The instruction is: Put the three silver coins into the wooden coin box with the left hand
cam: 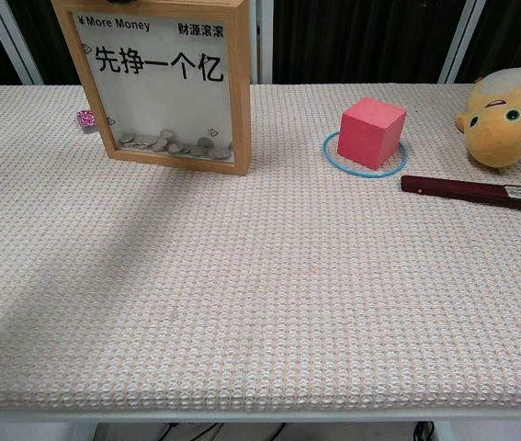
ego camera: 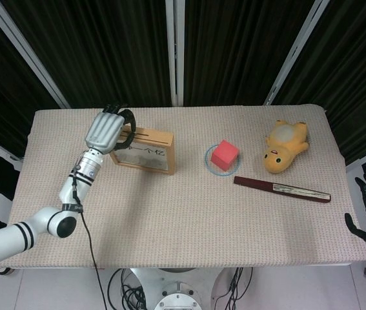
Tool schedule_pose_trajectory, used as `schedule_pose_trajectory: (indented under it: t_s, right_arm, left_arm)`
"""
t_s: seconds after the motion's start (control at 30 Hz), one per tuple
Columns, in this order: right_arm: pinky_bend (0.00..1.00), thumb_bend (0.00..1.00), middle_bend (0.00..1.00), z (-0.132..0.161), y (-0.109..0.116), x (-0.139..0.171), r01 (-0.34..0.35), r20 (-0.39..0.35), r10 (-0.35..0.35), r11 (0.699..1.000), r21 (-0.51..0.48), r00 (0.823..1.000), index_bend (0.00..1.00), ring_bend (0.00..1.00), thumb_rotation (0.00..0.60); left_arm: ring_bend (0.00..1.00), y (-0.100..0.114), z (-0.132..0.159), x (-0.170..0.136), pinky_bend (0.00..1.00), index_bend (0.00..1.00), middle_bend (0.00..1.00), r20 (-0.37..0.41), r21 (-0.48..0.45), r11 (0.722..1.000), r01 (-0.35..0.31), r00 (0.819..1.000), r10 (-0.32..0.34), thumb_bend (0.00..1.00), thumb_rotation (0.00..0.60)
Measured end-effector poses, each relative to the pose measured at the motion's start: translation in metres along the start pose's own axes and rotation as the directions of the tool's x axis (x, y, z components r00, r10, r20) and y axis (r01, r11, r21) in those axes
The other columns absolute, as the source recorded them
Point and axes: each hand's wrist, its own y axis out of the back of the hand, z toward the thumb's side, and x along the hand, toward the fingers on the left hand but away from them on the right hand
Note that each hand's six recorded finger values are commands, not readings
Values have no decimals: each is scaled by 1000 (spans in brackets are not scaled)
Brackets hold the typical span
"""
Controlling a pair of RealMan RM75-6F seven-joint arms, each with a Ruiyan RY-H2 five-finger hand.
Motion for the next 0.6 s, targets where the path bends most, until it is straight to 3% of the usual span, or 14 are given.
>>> schedule_pose_trajectory:
  t_s: [0.3, 0.43, 0.6]
  right_arm:
    - [0, 327, 0, -2, 1, 0, 4, 4, -4, 1000, -2, 1000, 0, 0, 600]
    - [0, 326, 0, -1, 2, -1, 8, 1, -8, 1000, -5, 1000, 0, 0, 600]
    - [0, 326, 0, 1, 3, 0, 11, -7, -11, 1000, -2, 1000, 0, 0, 600]
  left_arm:
    - [134, -2, 1, 0, 114, 194, 317, 19, 4, 1000, 5, 1000, -5, 420, 600]
    - [134, 1, 2, -2, 105, 126, 306, 32, 7, 1000, -8, 999, 8, 418, 600]
    - [133, 9, 4, -10, 116, 140, 285, 42, -13, 999, -47, 998, 47, 392, 600]
